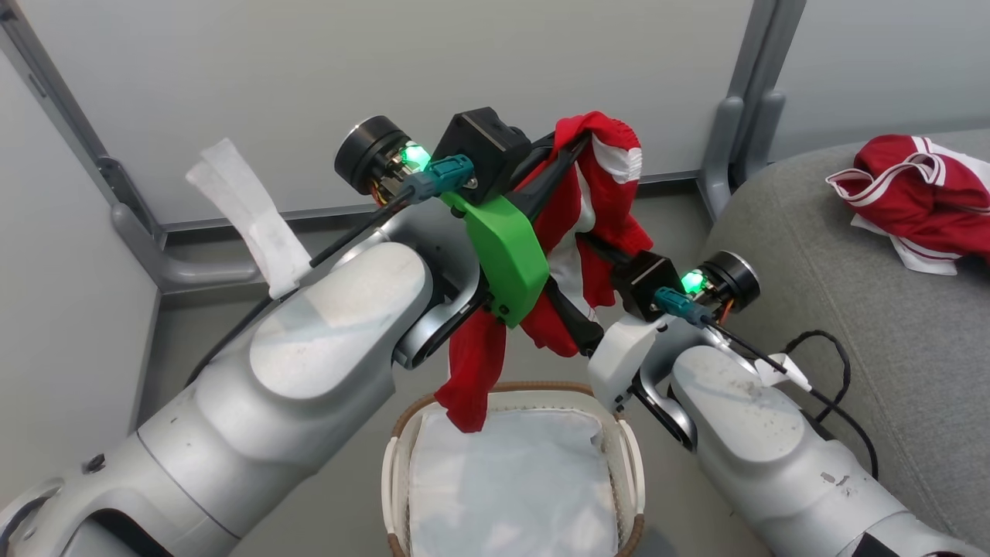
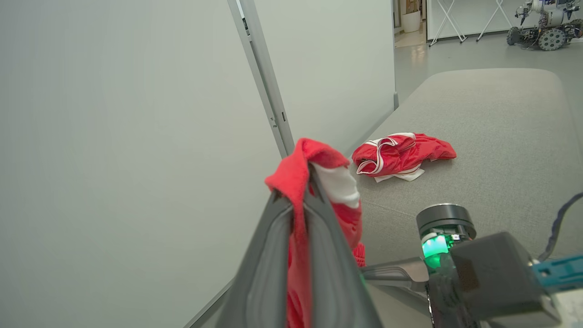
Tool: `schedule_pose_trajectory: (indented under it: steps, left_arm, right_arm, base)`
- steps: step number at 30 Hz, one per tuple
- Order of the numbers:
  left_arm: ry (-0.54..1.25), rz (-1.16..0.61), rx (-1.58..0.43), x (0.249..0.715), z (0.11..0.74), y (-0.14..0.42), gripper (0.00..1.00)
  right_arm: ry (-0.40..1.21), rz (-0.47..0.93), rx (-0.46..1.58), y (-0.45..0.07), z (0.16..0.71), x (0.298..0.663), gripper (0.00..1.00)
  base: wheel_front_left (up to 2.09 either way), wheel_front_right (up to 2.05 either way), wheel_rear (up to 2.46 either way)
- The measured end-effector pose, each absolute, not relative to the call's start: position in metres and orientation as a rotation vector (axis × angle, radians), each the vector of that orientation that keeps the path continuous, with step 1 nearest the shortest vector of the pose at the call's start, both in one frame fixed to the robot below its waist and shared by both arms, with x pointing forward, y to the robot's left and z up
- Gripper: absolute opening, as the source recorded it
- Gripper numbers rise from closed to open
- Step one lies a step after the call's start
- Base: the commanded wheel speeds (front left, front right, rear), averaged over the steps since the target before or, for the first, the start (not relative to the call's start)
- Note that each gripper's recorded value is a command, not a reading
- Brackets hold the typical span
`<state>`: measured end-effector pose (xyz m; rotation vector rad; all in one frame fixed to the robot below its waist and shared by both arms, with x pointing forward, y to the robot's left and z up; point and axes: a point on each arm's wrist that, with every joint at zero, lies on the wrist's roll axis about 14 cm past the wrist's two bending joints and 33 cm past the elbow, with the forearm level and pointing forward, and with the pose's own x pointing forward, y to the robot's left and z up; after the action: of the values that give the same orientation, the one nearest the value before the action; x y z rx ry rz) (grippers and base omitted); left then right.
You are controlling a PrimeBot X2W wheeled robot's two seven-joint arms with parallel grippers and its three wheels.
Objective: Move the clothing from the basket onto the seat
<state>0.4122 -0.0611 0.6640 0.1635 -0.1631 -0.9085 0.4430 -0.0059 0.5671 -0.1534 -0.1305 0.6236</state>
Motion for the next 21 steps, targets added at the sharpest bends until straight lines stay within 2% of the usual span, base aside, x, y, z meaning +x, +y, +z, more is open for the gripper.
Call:
schedule_pose_trajectory:
  steps: [3,4,5,6,7,21]
  left_arm:
    - [-0.161,-0.909,0.157,0.413,0.663,-0.061,0.00]
    - [-0.159,-0.909,0.152,0.413,0.663,-0.061,0.00]
    - [-0.158,-0.908,0.149,0.414,0.663,-0.060,0.00]
    - [-0.156,-0.906,0.147,0.414,0.663,-0.060,0.00]
    - [-0.156,-0.903,0.144,0.415,0.663,-0.059,0.00]
    - [-0.083,-0.782,0.101,0.448,0.644,-0.023,0.00]
  right_arm:
    - [-0.136,0.649,-0.173,0.001,0.569,0.444,1.00]
    - [-0.134,0.657,-0.171,0.004,0.569,0.444,0.55]
    - [-0.129,0.667,-0.172,0.006,0.567,0.443,0.36]
    - [-0.126,0.676,-0.177,0.008,0.566,0.442,0.07]
    - [-0.122,0.685,-0.178,0.011,0.565,0.442,0.00]
    - [-0.143,0.676,-0.133,0.009,0.573,0.444,0.00]
  base:
    - [0.00,0.00,0.00]
    - [0.00,0.00,0.00]
    - [0.00,0.00,0.00]
    - [0.00,0.00,0.00]
    - [0.00,0.00,0.00]
    - [0.00,0.00,0.00]
